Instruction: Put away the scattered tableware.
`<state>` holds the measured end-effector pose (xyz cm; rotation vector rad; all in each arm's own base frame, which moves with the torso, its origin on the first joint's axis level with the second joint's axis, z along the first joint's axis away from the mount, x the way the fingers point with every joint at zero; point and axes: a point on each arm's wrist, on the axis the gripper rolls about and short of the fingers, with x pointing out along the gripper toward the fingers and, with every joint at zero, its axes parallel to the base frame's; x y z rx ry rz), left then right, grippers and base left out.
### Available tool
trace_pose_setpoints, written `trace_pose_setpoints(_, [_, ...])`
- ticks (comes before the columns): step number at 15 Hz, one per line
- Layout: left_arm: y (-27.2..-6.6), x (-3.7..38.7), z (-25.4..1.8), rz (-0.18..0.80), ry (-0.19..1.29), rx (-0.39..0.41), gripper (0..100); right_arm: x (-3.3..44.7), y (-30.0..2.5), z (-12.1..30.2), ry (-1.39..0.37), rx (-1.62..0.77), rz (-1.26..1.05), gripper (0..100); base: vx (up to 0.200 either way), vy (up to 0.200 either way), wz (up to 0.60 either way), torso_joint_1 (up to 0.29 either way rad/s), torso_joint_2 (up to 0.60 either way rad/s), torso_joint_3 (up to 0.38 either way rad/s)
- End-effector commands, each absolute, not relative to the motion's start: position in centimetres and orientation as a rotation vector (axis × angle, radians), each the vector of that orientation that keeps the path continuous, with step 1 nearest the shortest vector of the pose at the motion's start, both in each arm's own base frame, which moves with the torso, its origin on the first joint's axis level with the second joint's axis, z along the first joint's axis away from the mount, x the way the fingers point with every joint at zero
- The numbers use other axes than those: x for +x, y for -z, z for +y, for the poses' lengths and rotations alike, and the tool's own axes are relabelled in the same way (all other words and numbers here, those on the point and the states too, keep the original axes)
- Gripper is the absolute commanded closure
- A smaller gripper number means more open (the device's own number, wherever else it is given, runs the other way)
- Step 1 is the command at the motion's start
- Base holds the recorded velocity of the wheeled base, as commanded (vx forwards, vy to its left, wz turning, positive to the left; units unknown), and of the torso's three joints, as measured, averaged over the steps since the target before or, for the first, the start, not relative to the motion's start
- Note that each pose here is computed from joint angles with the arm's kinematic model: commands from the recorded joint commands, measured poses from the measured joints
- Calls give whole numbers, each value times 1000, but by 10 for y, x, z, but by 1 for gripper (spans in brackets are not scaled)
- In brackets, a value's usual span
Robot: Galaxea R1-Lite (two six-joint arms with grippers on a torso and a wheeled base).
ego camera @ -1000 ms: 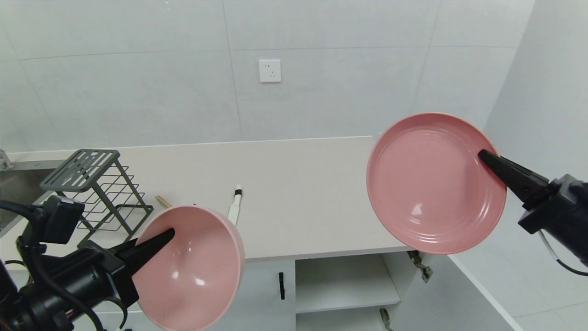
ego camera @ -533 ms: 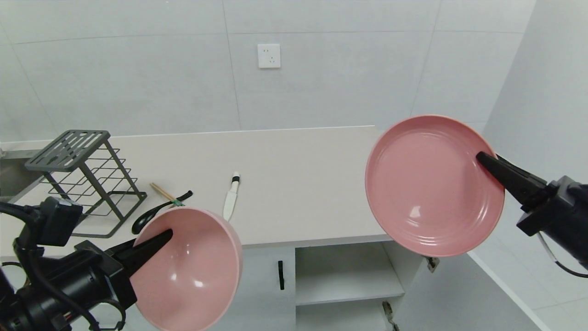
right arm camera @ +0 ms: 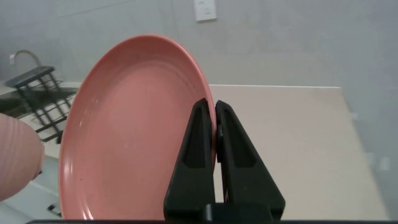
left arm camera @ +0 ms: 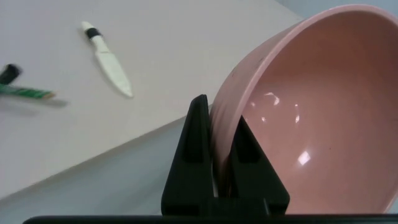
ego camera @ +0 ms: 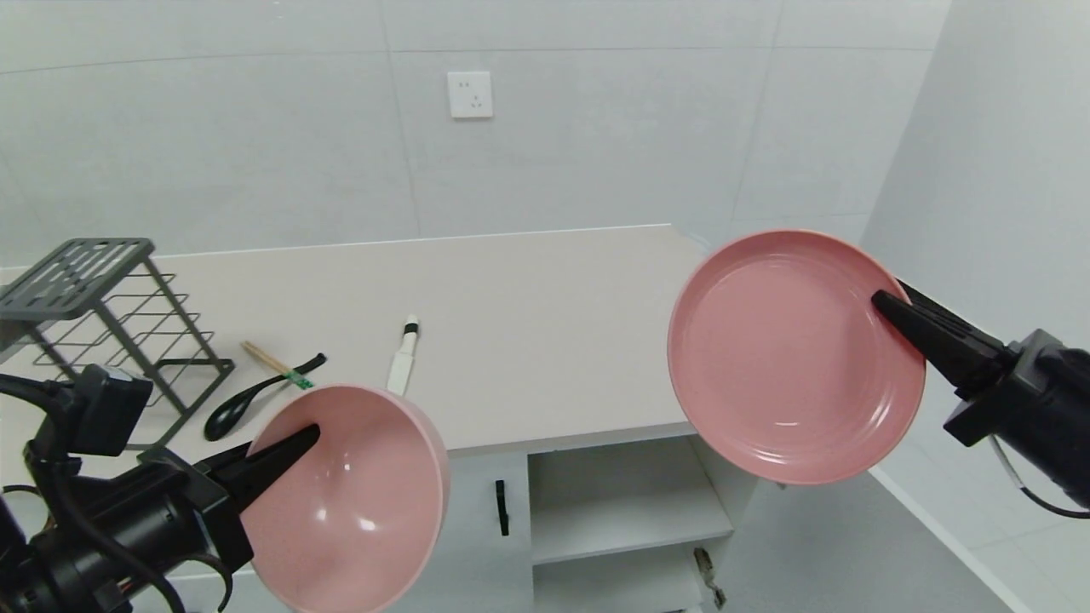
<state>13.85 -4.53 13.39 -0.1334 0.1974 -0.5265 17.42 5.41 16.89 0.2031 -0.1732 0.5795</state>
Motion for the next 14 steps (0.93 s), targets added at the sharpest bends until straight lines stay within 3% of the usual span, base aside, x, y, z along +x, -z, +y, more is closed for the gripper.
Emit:
trace_pose_setpoints(1, [-134, 139, -45, 200, 527, -133, 100, 175, -168, 54, -580, 202, -170, 100, 0, 0, 0, 0, 0, 0])
trace_pose_setpoints(7, [-134, 139, -45, 198, 525, -134, 100, 176, -167, 54, -578, 196, -164, 100, 0, 0, 0, -10, 24, 9])
trace_pose_setpoints(14, [-134, 139, -45, 195, 521, -134, 100, 176, -167, 55, -580, 196, -166, 100, 0, 0, 0, -201, 394, 193])
